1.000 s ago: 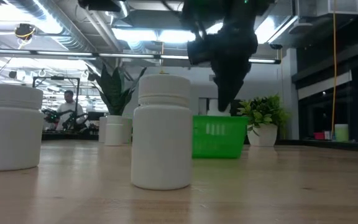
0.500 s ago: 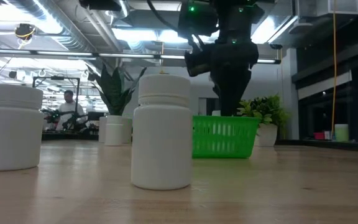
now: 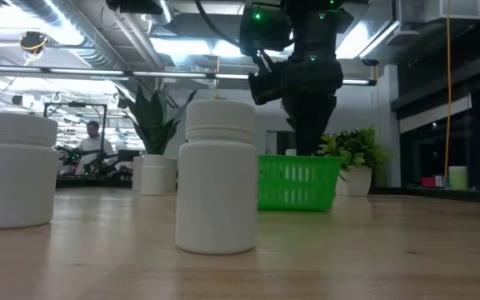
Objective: Pick and place pill bottles into a basket
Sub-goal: Put the white pill bottle into the green bin
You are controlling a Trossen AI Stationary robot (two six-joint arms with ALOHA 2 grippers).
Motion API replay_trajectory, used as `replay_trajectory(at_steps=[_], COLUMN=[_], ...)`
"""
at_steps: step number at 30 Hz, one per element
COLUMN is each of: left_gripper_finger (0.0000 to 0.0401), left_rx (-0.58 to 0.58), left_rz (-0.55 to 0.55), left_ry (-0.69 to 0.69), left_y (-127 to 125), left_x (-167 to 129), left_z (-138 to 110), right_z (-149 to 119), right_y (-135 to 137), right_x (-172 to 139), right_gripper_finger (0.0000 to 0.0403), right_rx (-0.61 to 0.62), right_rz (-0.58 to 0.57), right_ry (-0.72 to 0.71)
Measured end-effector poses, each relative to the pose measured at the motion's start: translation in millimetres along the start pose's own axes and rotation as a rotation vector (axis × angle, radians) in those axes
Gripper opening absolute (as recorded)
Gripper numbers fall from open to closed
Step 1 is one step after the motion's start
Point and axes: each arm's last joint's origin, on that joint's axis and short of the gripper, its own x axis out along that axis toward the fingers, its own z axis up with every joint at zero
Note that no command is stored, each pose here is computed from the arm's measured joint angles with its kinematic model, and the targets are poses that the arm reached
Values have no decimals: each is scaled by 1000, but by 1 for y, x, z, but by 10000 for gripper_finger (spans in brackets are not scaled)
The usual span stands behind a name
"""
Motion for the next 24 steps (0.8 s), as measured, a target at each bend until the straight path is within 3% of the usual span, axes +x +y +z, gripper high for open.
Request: replay_trajectory(at_steps=[14,24], left_gripper_finger=[400,400], left_rx=[0,0], left_rz=[0,0], left_ry=[0,1], left_y=[0,0], left_x=[0,0], left_z=[0,0], right_z=[-1,15], right_y=[0,4], right_x=[1,-29], right_gripper_finger=[265,285], right_rx=[10,-4], right_rz=[-3,13], right_ry=[15,-49])
